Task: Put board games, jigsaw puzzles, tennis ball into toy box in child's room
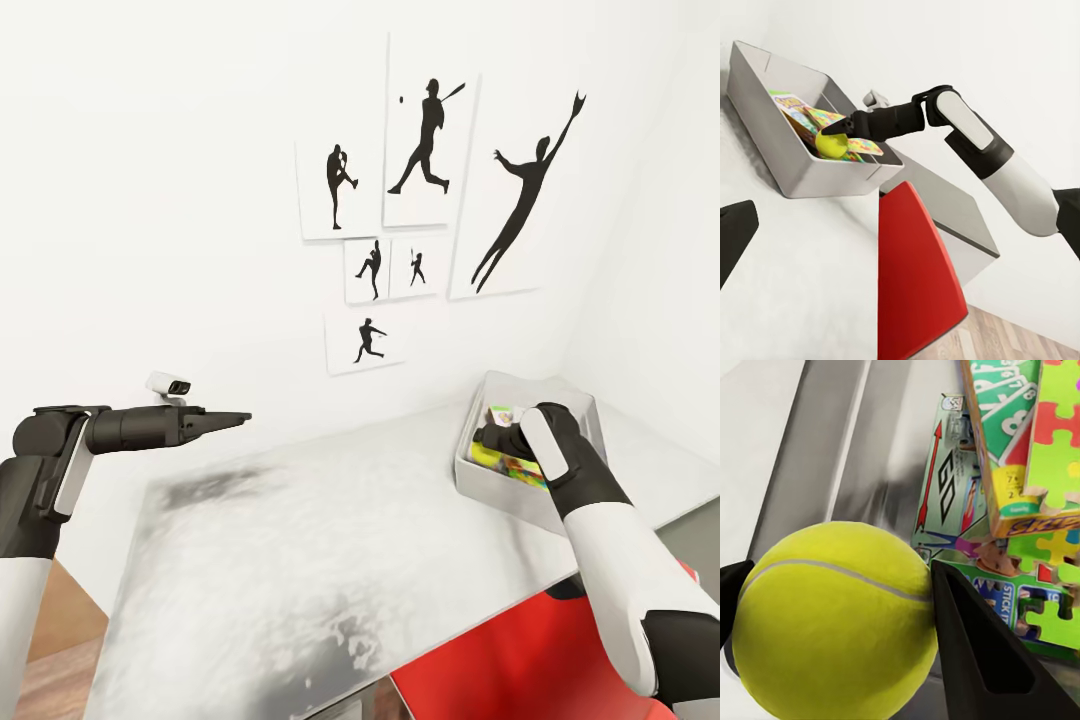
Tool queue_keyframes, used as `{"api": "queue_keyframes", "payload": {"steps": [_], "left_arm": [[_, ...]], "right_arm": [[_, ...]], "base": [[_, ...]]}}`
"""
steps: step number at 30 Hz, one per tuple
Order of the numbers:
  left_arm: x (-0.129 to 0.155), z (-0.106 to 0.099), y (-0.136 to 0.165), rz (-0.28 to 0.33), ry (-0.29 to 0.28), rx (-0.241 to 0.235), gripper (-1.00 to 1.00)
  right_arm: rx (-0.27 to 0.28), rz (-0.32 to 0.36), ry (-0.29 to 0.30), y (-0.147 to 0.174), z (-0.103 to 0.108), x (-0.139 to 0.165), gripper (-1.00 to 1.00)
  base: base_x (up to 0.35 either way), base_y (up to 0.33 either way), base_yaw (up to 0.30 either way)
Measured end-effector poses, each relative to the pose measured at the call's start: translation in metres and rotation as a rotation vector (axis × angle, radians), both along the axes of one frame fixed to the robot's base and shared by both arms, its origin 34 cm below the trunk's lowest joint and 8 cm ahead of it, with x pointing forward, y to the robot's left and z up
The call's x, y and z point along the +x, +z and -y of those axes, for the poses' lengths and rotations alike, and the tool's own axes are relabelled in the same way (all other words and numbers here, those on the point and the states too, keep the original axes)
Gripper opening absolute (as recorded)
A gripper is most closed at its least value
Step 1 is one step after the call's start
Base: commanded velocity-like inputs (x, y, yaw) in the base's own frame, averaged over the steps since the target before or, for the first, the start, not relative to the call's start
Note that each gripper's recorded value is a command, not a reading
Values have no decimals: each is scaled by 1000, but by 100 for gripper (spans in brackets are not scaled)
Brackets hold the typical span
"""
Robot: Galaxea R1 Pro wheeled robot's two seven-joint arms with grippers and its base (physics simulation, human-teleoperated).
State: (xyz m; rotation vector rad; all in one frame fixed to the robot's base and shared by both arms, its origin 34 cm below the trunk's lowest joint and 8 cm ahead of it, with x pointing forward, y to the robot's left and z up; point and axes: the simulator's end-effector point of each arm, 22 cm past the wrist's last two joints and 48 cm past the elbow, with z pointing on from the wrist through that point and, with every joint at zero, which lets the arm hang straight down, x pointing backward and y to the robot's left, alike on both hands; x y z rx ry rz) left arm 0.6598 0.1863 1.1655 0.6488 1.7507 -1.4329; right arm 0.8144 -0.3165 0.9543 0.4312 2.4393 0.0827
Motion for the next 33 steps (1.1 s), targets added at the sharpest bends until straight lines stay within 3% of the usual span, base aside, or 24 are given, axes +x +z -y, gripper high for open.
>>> {"api": "queue_keyframes", "payload": {"steps": [18, 19, 33], "left_arm": [[0, 0, 0, 1, -1, 0, 100], [0, 0, 0, 1, -1, 0, 100], [0, 0, 0, 2, 1, -1, 100]], "right_arm": [[-6, -1, 2, 0, 0, 0, -100], [-6, -1, 2, 0, 0, 0, 100], [-5, -4, -7, -5, 1, 0, 100]], "base": [[57, 5, 0], [0, 0, 0], [0, 0, 0]]}}
